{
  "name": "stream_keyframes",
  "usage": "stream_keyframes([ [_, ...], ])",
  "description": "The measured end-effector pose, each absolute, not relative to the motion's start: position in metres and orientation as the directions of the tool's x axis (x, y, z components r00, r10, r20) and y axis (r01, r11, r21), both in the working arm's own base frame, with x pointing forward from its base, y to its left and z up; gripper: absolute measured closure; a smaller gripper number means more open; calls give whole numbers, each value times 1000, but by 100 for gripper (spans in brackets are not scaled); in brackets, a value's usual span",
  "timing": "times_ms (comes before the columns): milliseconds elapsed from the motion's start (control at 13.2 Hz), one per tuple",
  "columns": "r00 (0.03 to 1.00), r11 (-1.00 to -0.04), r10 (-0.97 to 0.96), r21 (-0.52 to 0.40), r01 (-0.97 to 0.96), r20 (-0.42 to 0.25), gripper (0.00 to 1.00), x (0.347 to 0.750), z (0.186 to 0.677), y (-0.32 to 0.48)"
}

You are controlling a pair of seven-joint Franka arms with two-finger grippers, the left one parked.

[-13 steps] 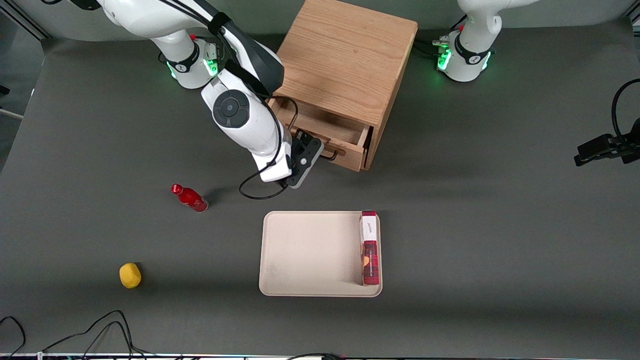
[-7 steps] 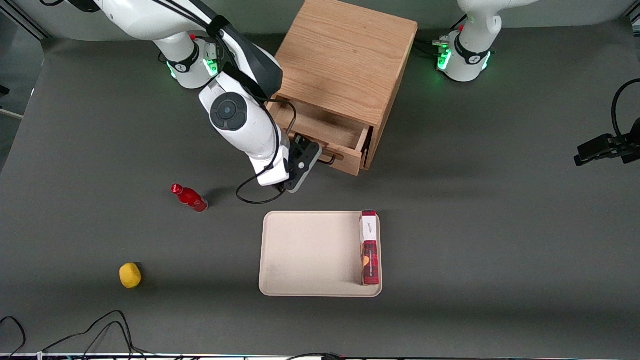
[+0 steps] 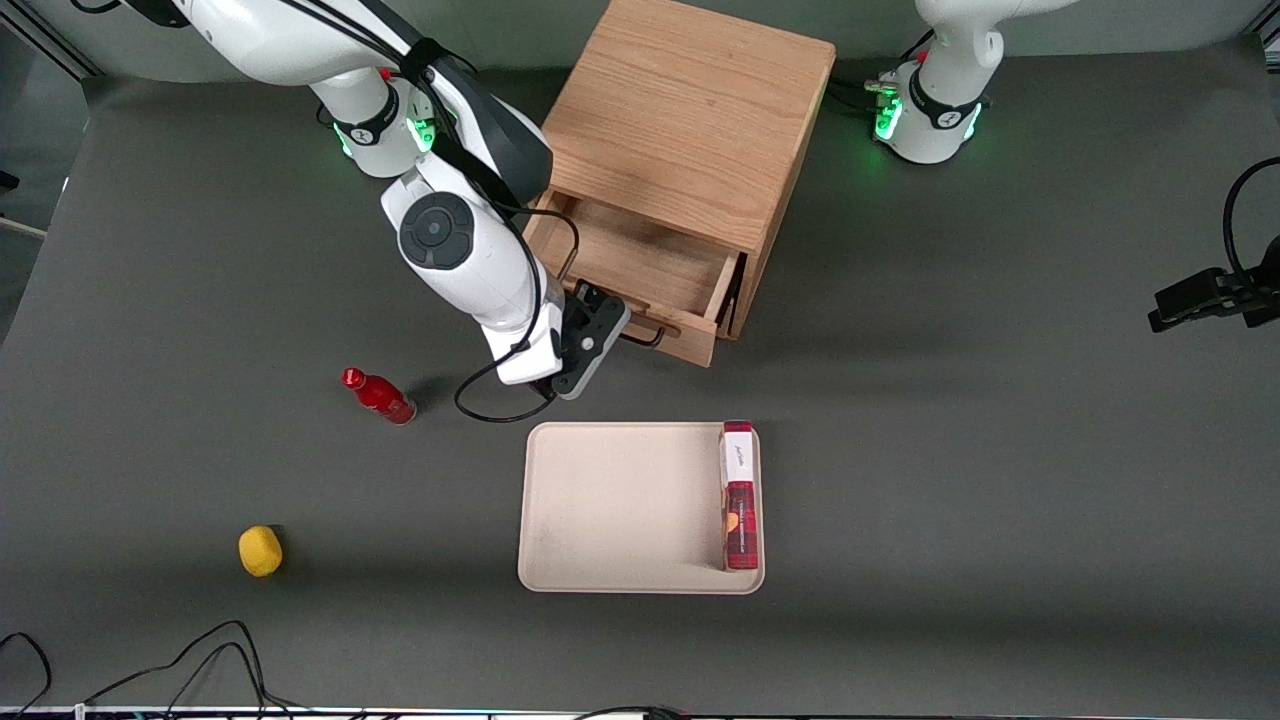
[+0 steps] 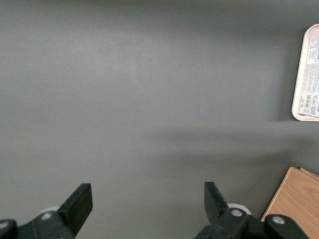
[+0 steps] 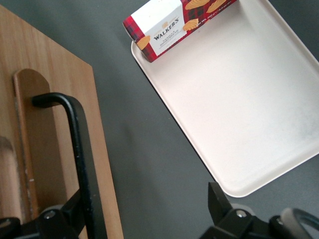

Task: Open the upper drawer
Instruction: 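Pull the upper drawer outward from the cabinet with the right gripper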

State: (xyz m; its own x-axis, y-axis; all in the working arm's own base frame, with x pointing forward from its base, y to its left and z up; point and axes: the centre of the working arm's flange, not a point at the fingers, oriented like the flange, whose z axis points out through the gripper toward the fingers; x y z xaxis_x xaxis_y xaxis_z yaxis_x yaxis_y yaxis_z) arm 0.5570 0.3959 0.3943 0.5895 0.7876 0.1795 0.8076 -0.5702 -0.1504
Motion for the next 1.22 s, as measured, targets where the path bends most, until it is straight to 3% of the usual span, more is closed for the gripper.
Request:
stream_keyframes([
  [1215,591,-584,781,-99,806,202,0,602,389,375],
])
